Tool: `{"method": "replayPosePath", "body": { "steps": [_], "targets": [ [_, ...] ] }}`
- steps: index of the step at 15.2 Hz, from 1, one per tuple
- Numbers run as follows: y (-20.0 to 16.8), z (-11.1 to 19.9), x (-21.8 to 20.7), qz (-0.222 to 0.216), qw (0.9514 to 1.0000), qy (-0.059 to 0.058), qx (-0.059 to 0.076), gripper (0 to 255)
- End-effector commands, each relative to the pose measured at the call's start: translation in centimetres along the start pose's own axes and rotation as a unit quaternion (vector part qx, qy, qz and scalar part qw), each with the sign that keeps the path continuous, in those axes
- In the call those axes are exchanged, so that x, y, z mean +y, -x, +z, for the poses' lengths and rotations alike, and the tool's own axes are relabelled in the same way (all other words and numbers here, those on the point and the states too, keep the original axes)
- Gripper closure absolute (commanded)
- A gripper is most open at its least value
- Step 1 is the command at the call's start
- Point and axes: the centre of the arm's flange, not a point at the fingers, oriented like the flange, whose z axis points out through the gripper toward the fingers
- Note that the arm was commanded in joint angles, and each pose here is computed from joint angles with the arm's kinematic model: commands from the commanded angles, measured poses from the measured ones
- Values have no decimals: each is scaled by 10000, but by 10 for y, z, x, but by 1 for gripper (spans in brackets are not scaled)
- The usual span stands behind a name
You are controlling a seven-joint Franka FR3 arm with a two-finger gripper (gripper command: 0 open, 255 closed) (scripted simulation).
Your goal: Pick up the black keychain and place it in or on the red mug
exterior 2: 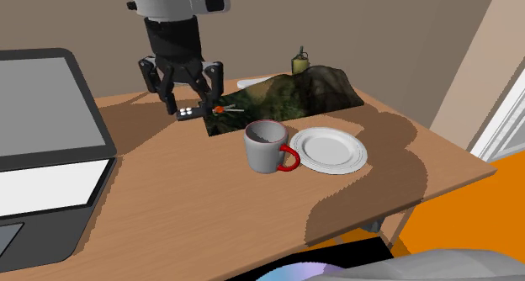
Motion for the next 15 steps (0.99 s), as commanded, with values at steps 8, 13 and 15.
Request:
{"method": "replayPosePath", "body": {
  "steps": [8, 13, 15],
  "targets": [
    [-61, -6, 101, -8, 10000, 1, -2, 255],
    [-69, 9, 116, -8, 10000, 1, -2, 255],
    [-69, 20, 117, -8, 10000, 1, -2, 255]
  ]
}}
